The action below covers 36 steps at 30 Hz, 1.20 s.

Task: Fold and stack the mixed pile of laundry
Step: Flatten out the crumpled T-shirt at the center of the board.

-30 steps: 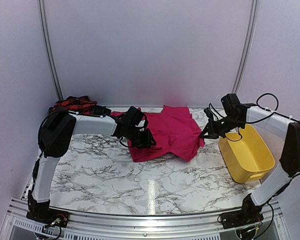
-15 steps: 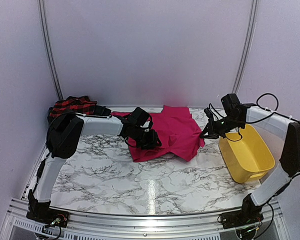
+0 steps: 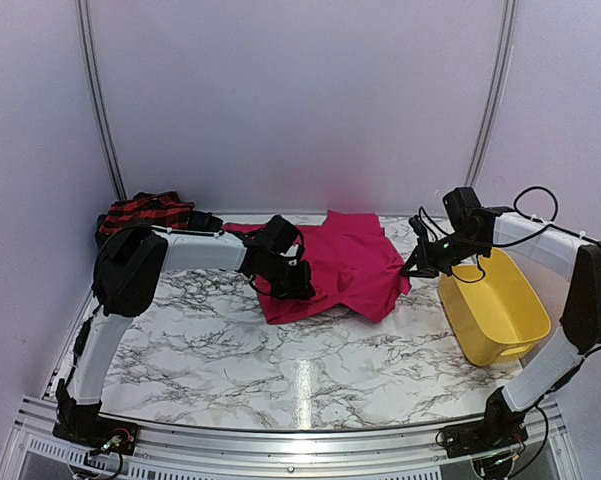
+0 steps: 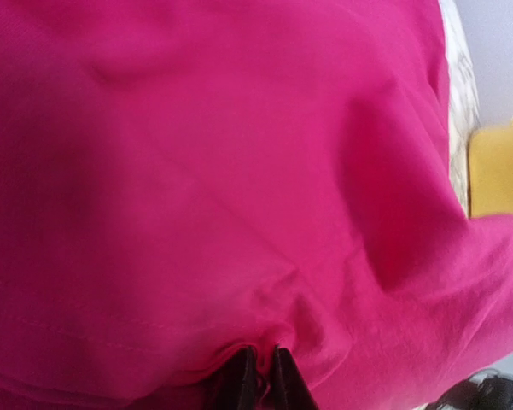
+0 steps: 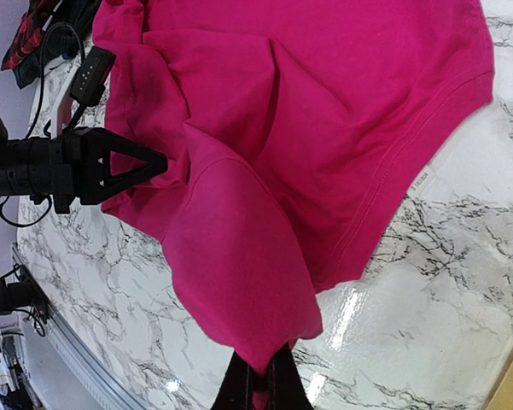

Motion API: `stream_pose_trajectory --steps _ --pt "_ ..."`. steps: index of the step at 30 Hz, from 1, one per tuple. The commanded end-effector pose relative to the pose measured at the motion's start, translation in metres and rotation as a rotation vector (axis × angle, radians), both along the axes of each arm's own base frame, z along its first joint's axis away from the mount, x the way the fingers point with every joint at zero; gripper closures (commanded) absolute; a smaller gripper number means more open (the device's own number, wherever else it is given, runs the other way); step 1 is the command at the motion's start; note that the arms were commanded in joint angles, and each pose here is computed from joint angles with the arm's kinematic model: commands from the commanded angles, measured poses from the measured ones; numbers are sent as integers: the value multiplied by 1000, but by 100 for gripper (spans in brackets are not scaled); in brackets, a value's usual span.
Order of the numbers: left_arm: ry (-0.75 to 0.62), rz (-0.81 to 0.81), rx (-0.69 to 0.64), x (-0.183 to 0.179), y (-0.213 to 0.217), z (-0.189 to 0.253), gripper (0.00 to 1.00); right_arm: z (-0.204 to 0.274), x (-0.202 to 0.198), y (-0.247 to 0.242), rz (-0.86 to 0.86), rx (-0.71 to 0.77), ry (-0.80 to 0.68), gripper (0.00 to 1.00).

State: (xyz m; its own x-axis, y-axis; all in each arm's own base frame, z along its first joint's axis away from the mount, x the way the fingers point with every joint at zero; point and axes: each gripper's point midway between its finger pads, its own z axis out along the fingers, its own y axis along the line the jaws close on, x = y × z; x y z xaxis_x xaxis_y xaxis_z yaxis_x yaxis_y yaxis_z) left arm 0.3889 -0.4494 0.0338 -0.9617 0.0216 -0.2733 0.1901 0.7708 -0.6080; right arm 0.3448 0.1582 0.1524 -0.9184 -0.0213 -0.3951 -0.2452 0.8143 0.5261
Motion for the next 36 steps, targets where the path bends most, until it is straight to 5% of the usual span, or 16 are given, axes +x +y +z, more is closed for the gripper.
stream_pose_trajectory --steps 1,14,25,31,36 --pt "-20 26 12 12 12 19 100 22 9 -13 -44 -13 -68 100" --pt "-434 220 -79 47 123 243 100 145 45 -75 -242 -17 -392 100" --pt "-857 298 -234 -35 206 443 100 359 -30 -82 -289 68 -949 100" --pt "-984 284 -368 -85 230 513 100 415 -68 -66 -212 193 -1059 100" --pt "-1005 324 -364 -81 235 524 100 422 -48 -69 -239 192 -1051 100"
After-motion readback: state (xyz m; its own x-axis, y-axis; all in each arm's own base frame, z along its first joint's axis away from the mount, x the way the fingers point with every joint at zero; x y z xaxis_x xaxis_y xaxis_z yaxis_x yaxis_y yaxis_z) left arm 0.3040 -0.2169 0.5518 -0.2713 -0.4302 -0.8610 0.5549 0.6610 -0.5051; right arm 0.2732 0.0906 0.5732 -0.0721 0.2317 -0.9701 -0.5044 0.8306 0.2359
